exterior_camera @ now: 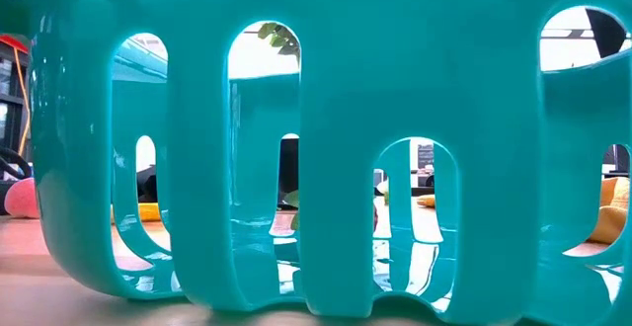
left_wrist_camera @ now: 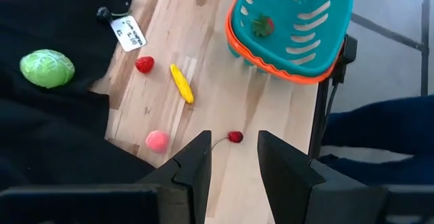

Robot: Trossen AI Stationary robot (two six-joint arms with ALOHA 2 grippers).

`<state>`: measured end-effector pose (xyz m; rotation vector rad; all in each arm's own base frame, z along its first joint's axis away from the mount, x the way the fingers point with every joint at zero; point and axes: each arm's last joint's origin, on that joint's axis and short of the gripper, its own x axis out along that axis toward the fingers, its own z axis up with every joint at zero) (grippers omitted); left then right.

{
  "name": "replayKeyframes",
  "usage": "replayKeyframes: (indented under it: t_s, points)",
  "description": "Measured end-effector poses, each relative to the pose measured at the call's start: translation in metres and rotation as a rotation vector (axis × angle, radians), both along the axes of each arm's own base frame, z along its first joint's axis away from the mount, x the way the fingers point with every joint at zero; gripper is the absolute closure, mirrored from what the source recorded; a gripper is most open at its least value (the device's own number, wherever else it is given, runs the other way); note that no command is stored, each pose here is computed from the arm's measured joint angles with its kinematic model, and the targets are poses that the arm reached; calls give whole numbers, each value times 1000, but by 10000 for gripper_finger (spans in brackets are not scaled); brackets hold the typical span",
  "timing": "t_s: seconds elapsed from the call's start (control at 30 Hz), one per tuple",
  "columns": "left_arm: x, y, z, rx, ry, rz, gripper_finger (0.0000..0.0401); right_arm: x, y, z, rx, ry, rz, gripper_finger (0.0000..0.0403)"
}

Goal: Pick and placing Produce into tupperware
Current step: Put the top red cherry into the blue bin

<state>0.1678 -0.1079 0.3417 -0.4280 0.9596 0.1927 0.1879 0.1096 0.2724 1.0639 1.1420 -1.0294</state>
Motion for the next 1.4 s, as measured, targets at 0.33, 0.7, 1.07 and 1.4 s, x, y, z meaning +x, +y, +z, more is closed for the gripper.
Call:
replayKeyframes:
  t_s: [0.33,0.7,1.07,1.4]
  points:
    - [0,0,0,3,-2,1,290,13,-7,-9,-9,38,-77,235]
    - [0,1,0,33,-8,-13,290,7,-22,-44,75,31,-113,235]
    - [0,1,0,40,-4,-21,290,-3,-30,-82,241,-46,-211,235]
    - [-1,1,0,47,-2,-29,290,0,-32,-91,253,-6,-252,235]
